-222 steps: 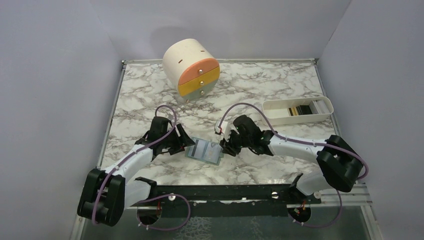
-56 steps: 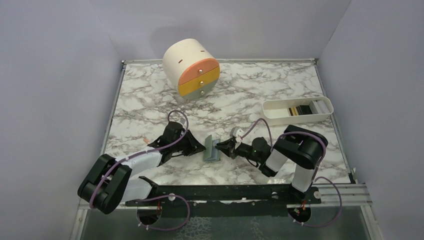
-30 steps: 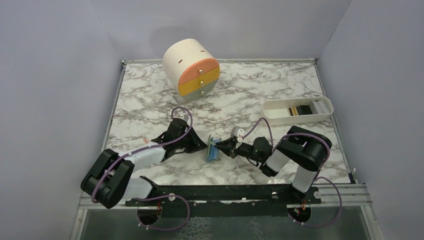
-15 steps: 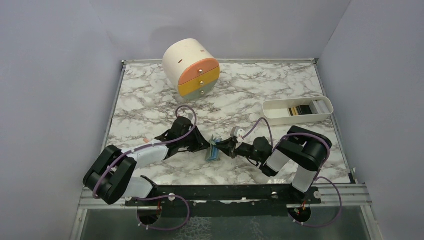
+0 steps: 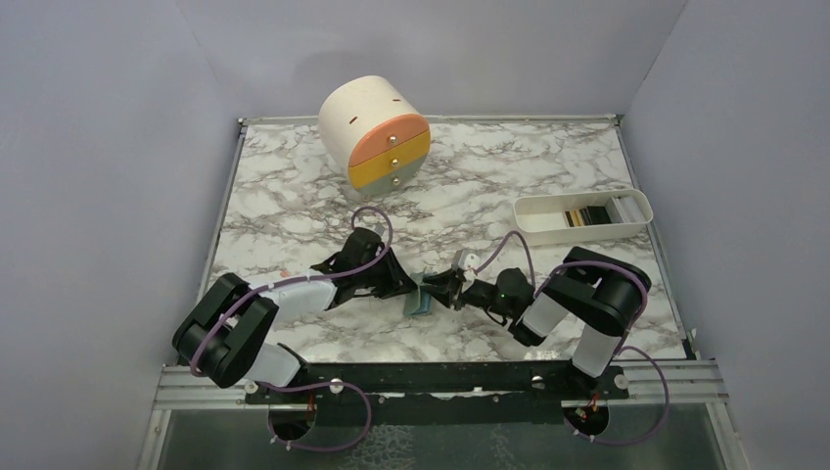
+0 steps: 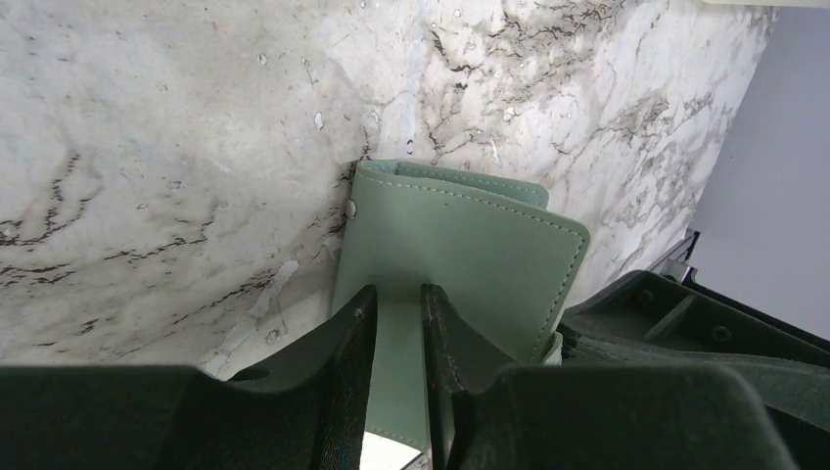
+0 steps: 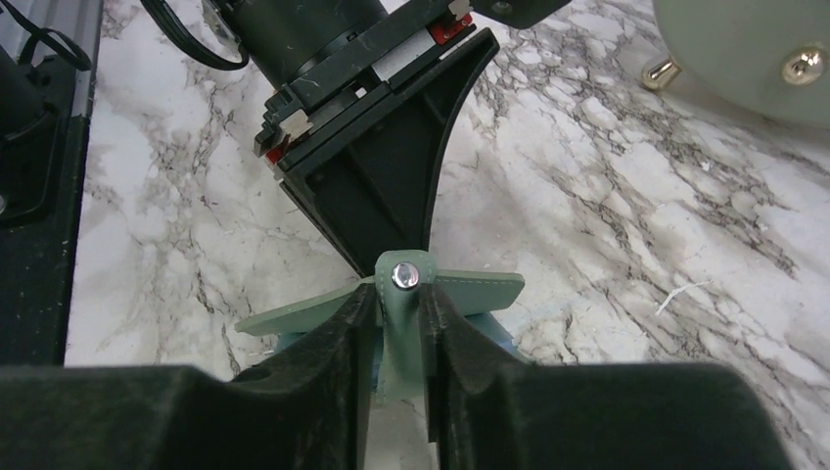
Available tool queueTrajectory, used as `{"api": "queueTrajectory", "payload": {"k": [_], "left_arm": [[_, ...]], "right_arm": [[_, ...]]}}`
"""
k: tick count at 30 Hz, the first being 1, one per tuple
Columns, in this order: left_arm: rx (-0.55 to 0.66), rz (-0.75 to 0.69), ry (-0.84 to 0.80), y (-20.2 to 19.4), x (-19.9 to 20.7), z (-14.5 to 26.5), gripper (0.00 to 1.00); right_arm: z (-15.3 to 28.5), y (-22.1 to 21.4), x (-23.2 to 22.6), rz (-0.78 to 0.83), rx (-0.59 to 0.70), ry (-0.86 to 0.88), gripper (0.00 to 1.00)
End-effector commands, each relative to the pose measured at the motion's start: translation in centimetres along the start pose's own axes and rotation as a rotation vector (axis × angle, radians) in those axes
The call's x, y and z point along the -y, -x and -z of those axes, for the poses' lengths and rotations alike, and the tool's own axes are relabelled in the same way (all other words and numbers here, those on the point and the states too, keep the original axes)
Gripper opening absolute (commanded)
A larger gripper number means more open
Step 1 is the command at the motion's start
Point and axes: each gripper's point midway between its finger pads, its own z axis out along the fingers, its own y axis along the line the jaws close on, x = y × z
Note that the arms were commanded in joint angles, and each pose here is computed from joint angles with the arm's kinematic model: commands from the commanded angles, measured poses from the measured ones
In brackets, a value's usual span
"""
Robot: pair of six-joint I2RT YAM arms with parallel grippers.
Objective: Put the credit cards into the card holder
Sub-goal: Close the card holder at the center of the board.
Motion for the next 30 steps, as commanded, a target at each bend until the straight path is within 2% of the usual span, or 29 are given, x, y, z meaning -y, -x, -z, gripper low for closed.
{"api": "queueTrajectory", "payload": {"k": [1, 5, 11, 17, 22, 27, 30], "left_arm": [[-0.015, -0.023, 0.045, -0.6, -1.1, -0.5, 0.26], [-0.02, -0.023, 0.054, -0.7, -1.4, -0.7, 0.26], [-0.013, -0.036, 0.047, -0.7, -0.8, -0.7, 0.26], [-0.007, -0.056, 0.058, -0.9, -0.5, -0.7, 0.26], [0.016, -0.087, 0.061, -0.8, 0.3, -0.3, 0.26], [0.031, -0.096, 0.079, -0.8, 0.3, -0.1, 0.27], [0.018, -0.087, 0.059, -1.3, 0.6, 0.0, 0.3]], "right_arm": [[0.5, 7.4, -0.5, 0.104, 0.292, 0.015, 0.29], [1.3, 6.6, -0.6, 0.049, 0.264, -0.002, 0.38], [3.3, 6.5, -0.9, -0.045, 0.234, -0.033, 0.41], [3.8, 6.1, -0.8, -0.163, 0.103, -0.065, 0.44], [5.1, 5.4, 0.9, -0.433, 0.0, -0.247, 0.43], [5.7, 3.7, 1.9, -0.585, -0.139, -0.389, 0.41], [5.8, 3.0, 2.3, -0.596, -0.183, -0.425, 0.44]]}}
